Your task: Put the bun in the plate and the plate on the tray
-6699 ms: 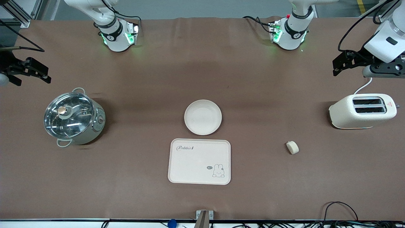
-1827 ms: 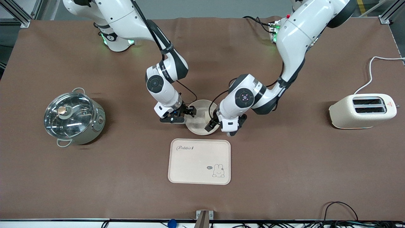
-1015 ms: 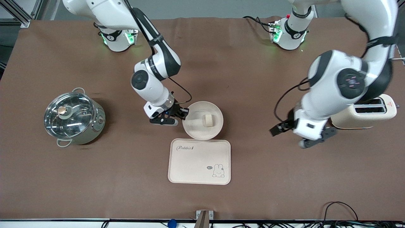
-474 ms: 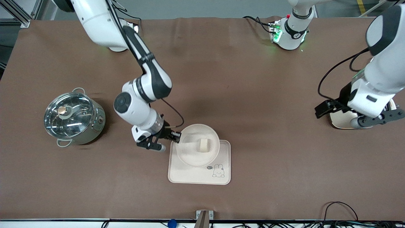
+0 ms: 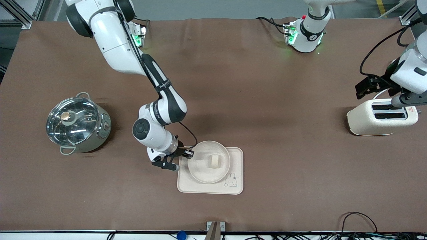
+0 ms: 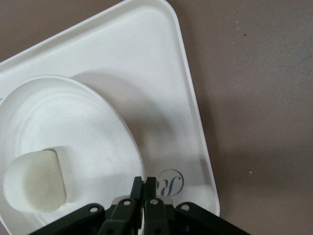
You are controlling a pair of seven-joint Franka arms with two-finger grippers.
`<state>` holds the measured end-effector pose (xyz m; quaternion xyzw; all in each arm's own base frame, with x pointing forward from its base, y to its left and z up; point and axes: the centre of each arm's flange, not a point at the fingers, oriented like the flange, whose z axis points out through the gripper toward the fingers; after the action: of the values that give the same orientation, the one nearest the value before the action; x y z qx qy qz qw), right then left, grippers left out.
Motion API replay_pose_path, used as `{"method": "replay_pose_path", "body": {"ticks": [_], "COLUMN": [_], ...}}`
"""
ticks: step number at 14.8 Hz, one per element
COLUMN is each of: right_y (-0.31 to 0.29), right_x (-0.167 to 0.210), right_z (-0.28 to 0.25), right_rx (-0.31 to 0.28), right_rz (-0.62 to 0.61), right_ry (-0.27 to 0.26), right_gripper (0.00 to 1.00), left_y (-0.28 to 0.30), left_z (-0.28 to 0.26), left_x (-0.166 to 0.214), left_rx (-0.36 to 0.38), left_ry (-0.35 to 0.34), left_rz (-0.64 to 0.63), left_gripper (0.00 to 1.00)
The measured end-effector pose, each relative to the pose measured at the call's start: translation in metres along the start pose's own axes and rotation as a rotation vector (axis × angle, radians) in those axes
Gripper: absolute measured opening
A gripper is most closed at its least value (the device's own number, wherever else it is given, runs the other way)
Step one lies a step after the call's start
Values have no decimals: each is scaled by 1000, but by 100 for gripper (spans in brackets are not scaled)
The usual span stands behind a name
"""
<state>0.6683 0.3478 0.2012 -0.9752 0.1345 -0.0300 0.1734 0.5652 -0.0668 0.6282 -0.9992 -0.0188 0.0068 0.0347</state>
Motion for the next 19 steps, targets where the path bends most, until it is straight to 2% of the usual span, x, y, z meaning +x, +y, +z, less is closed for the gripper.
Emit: {"method": "replay_pose_path", "body": {"ticks": [3, 9, 11, 16, 19], "right_y": [-2, 2, 2, -14, -15], "right_x": [5, 14, 17, 18, 30], "right_z": [3, 11, 8, -18, -70], "right_rx": [7, 23, 48, 86, 81], "right_rz": [-1, 14, 44, 50, 55], "right_ry": [8, 34, 32, 32, -27], "right_gripper": [4, 4, 18, 69, 99], "left_y": [-7, -8, -7, -7, -8], "left_z": [5, 6, 7, 8, 8], "left_x": [-8, -14, -14, -13, -12], "left_rx": [-23, -24, -24, -25, -27], "left_ry": [-21, -24, -26, -20, -12], "left_rz": [-1, -1, 1, 1, 0], "left_gripper": [100, 100, 100, 100, 100]}}
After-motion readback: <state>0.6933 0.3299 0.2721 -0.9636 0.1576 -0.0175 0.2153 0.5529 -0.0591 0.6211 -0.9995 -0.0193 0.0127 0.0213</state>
